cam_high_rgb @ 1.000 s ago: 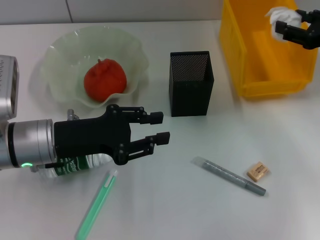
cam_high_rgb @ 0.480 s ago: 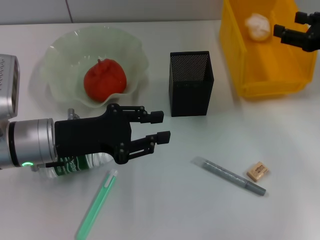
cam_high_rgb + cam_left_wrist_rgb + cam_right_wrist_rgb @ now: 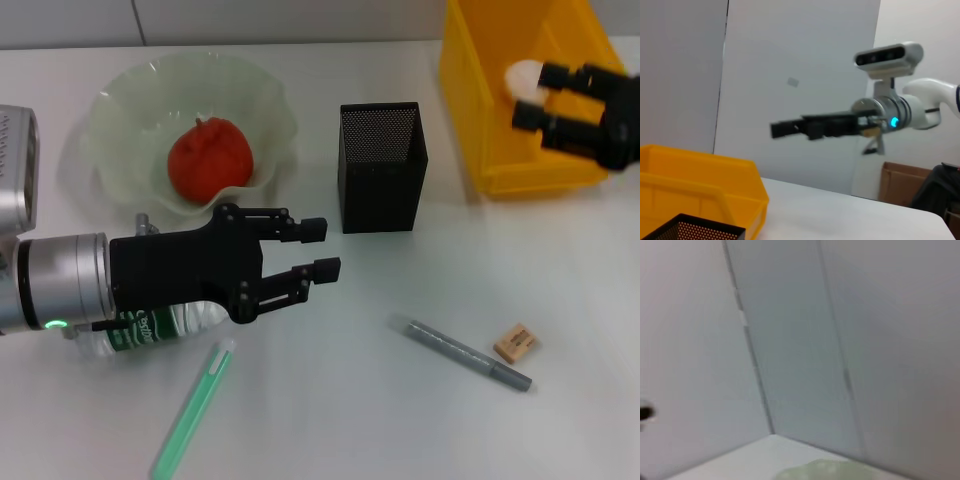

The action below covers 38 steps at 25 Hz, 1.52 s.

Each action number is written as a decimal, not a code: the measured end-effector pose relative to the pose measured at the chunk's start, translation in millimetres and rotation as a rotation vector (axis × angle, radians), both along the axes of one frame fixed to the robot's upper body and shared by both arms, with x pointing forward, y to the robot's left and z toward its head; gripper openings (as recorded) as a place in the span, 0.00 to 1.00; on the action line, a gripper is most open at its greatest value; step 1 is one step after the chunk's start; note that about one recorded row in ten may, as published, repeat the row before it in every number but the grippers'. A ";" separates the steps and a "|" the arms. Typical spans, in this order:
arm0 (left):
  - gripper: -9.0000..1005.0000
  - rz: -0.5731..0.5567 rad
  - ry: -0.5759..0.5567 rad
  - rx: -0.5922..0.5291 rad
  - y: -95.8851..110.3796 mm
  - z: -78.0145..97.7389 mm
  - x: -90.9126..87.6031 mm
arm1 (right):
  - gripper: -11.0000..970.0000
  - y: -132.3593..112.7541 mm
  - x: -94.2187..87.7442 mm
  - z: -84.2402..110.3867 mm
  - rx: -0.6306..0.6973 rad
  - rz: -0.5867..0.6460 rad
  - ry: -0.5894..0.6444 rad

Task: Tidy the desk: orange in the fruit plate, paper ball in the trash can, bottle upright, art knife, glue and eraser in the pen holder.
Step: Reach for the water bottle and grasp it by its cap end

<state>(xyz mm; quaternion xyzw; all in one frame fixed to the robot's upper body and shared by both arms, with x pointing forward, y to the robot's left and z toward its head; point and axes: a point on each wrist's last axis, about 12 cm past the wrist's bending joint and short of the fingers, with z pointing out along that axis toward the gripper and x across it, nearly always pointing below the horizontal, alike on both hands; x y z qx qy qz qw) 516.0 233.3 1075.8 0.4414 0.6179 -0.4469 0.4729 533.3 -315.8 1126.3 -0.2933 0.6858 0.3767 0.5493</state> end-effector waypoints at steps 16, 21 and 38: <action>0.43 -0.032 -0.032 0.010 -13.2 9.9 14.6 | 0.77 0.3 -44.2 -20.7 0.072 0.159 0.038; 0.43 -0.030 -0.027 0.009 -13.0 8.9 13.6 | 0.77 3.7 -47.2 -29.5 0.087 0.159 0.074; 0.43 -0.022 -0.017 -0.061 -9.3 25.7 17.8 | 0.77 6.4 -51.0 -39.1 0.114 0.147 0.120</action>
